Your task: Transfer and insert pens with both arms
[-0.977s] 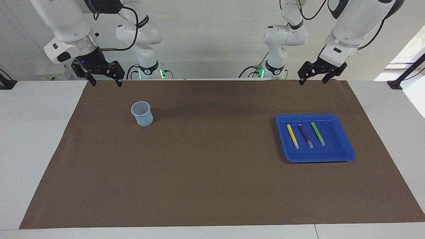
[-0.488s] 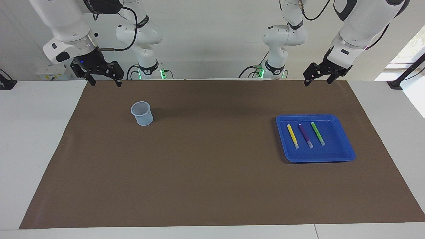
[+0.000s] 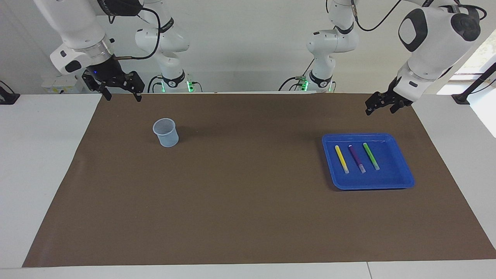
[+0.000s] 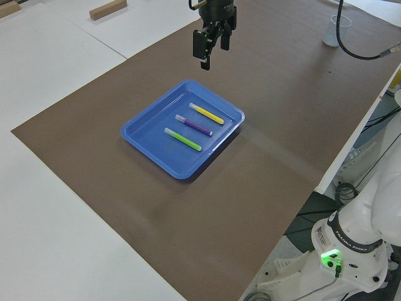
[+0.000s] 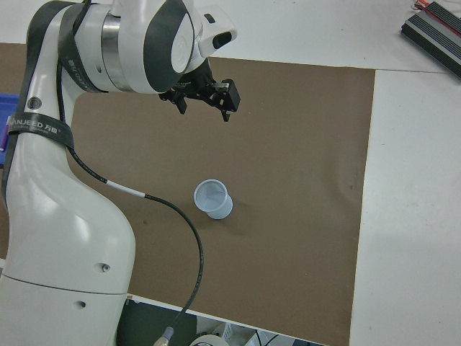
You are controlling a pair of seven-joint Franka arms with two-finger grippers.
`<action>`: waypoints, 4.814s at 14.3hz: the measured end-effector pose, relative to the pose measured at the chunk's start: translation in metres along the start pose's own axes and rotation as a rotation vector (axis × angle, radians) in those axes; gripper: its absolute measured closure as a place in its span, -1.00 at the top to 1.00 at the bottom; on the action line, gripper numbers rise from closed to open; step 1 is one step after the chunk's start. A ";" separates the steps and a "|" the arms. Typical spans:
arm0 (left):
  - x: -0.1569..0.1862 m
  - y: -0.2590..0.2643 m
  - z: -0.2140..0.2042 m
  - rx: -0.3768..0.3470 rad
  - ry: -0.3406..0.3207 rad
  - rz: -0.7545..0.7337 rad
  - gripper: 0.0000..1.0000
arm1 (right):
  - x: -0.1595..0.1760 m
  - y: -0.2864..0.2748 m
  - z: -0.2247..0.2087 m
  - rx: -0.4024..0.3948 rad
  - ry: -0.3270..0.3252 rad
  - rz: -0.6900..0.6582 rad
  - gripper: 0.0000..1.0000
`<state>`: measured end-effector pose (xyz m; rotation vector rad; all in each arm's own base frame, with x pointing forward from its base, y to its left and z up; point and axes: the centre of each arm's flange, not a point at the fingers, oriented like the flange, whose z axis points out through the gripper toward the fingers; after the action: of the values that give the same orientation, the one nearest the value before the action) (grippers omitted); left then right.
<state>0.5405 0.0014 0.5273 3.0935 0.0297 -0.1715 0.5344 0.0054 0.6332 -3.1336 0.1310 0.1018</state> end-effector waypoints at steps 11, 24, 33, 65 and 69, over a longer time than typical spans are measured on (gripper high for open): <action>0.069 -0.070 0.166 0.032 0.065 0.065 1.00 | 0.000 0.001 0.000 0.000 -0.002 0.001 1.00; 0.068 -0.071 0.223 0.028 -0.013 0.071 0.58 | 0.001 -0.003 -0.001 0.001 0.012 0.016 1.00; 0.069 -0.065 0.218 0.028 -0.004 0.022 -0.67 | 0.005 -0.011 -0.004 0.009 0.054 0.006 1.00; -0.022 0.266 -0.045 -0.417 -0.508 -1.138 -0.67 | 0.004 0.024 0.004 0.009 0.006 0.069 1.00; -0.039 0.289 -0.025 -0.531 -0.586 -1.199 -0.67 | -0.006 0.003 0.005 0.232 -0.066 0.071 1.00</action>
<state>0.5109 -0.2871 0.5690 1.9967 1.5488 -0.8777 0.5281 0.0028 0.6288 -2.8909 0.2358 0.1765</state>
